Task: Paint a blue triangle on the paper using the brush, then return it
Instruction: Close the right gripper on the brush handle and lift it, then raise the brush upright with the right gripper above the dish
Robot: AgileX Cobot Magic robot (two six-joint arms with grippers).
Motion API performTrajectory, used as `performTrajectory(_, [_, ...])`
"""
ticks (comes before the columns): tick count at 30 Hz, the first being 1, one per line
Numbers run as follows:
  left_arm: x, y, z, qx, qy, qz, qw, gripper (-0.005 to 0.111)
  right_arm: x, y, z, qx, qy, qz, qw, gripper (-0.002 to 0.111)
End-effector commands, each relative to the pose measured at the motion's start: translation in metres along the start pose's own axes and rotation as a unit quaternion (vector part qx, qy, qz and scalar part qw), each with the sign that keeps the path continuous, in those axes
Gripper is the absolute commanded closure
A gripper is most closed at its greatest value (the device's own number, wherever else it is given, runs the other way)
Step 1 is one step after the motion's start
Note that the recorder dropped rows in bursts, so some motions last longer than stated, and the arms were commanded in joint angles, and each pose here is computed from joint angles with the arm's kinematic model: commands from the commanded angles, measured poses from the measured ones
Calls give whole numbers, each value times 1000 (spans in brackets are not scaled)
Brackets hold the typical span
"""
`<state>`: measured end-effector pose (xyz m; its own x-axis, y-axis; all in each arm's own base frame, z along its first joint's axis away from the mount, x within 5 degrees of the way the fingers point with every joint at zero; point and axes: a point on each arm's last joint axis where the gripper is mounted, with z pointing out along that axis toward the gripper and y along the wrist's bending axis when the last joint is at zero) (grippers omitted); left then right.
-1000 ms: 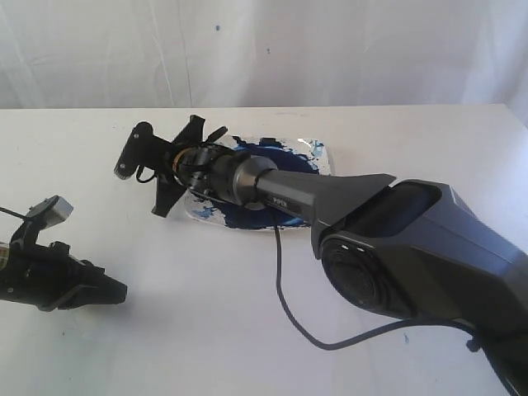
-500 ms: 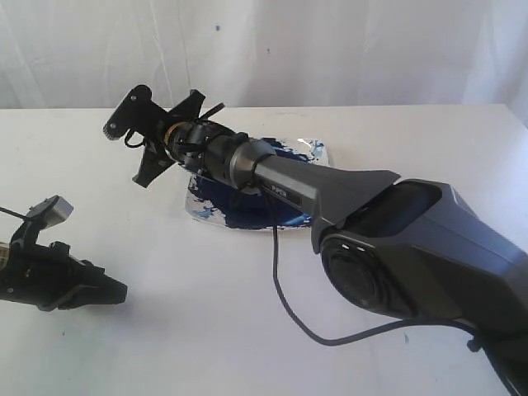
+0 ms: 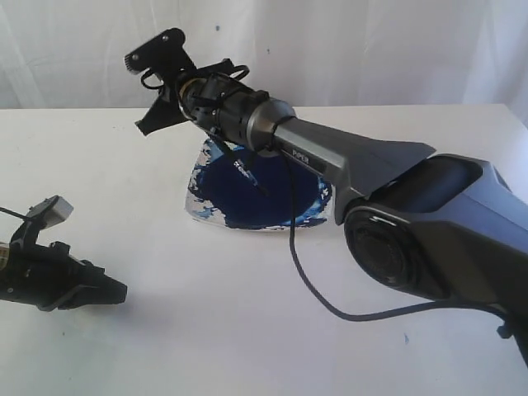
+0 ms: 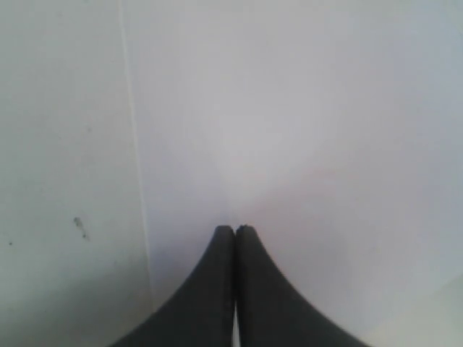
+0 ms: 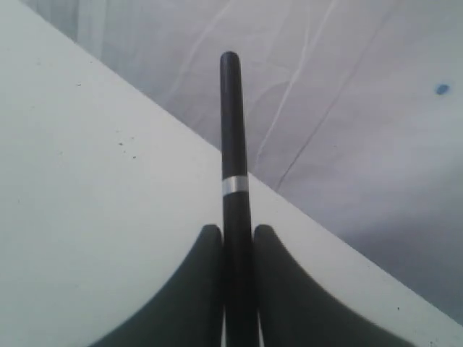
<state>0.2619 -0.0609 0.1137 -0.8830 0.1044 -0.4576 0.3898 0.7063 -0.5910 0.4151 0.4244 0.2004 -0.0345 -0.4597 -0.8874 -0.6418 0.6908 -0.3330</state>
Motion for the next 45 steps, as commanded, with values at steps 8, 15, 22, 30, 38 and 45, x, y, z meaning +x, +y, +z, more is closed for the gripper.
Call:
performTrajectory(8, [2, -1, 0, -1, 2, 1, 1000, 107, -36, -21, -18, 1, -60, 40, 997, 108])
performTrajectory(15, [2, -1, 0, -1, 2, 1, 1000, 107, -41, -22, -20, -6, -79, 37, 996, 108])
performTrajectory(22, [2, -1, 0, -1, 2, 1, 1000, 107, -43, -20, -20, -17, -93, 43, 995, 108])
performTrajectory(30, [2, -1, 0, -1, 2, 1, 1000, 107, -32, -42, -15, -5, -83, 103, 991, 108])
performTrajectory(38, [2, -1, 0, -1, 2, 1, 1000, 107, -44, -58, -24, -1, -103, 133, 986, 108])
performTrajectory(45, [2, -1, 0, -1, 2, 1, 1000, 107, -57, -66, -40, 26, -83, 87, 992, 108])
